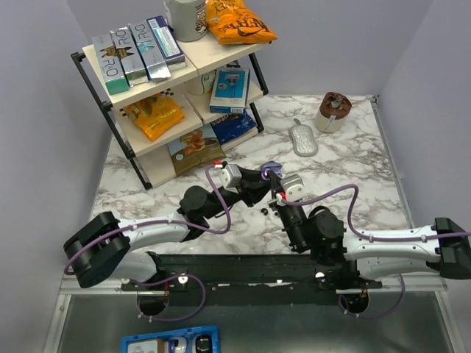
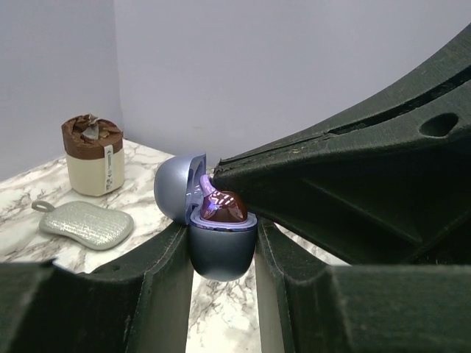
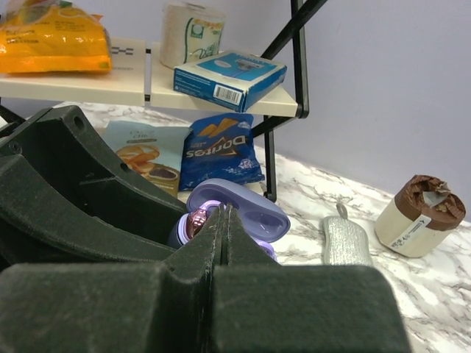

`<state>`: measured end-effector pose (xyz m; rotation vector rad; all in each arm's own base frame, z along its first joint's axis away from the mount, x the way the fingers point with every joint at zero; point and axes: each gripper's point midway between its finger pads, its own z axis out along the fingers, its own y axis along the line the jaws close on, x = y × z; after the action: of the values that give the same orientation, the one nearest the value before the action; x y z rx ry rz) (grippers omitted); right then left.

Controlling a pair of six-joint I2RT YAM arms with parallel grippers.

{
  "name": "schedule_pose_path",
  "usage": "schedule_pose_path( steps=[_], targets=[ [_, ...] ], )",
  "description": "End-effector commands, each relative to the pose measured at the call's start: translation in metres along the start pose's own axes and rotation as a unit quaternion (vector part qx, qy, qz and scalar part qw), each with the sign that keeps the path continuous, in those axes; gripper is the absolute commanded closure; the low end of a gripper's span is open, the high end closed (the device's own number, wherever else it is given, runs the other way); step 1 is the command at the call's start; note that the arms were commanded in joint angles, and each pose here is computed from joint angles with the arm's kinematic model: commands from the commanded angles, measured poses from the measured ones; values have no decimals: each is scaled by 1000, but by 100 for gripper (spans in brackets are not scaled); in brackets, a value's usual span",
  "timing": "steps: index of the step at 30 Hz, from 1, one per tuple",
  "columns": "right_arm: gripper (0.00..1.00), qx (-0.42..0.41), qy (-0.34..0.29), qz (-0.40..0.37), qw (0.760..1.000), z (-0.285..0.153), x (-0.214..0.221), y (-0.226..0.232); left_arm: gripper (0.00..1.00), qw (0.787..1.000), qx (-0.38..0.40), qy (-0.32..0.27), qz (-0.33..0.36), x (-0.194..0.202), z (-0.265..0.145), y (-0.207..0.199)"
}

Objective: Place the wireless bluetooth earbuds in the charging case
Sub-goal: Place the earbud in the charging case, then close the charging case.

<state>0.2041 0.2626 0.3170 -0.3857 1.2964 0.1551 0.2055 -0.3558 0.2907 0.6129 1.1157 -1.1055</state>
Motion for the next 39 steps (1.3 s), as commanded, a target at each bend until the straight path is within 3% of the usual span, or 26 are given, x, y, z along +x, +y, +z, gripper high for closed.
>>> schedule_pose_path(
  steps=[1,5,12,18,30,32,33,34,36,37,39],
  targets=[
    [99,-22,3,12,1000,0,-3,9,100,999,-7,-35,17,-22,2,0],
    [99,-27,8,14,999,-2,-1,10,100,999,-10,-36,19,-24,2,2],
    [84,-30,10,19,999,-3,0,8,100,999,-15,-35,20,-22,1,4],
    [81,-30,10,22,999,-4,-2,6,100,999,-18,-37,22,-23,2,5],
    [56,13,-29,83,996,-4,-60,-39,100,999,-29,-29,21,-17,-6,11],
    [56,26,-11,77,997,3,-64,-47,100,999,-23,-31,18,-18,-8,8],
    [55,15,-4,115,993,7,-67,-43,100,999,-19,-31,17,-18,-10,6],
    [55,-8,50,74,996,6,-43,-36,100,1000,0,-29,12,-16,-14,-1],
    [52,-21,72,136,988,20,-54,-43,100,999,27,-45,4,-23,-21,-8],
    [51,-31,101,125,987,17,-43,-43,100,997,64,-39,-4,-19,-30,-21],
    [46,-49,103,145,983,21,-55,-46,100,993,104,-52,-31,-27,-39,-34]
  ],
)
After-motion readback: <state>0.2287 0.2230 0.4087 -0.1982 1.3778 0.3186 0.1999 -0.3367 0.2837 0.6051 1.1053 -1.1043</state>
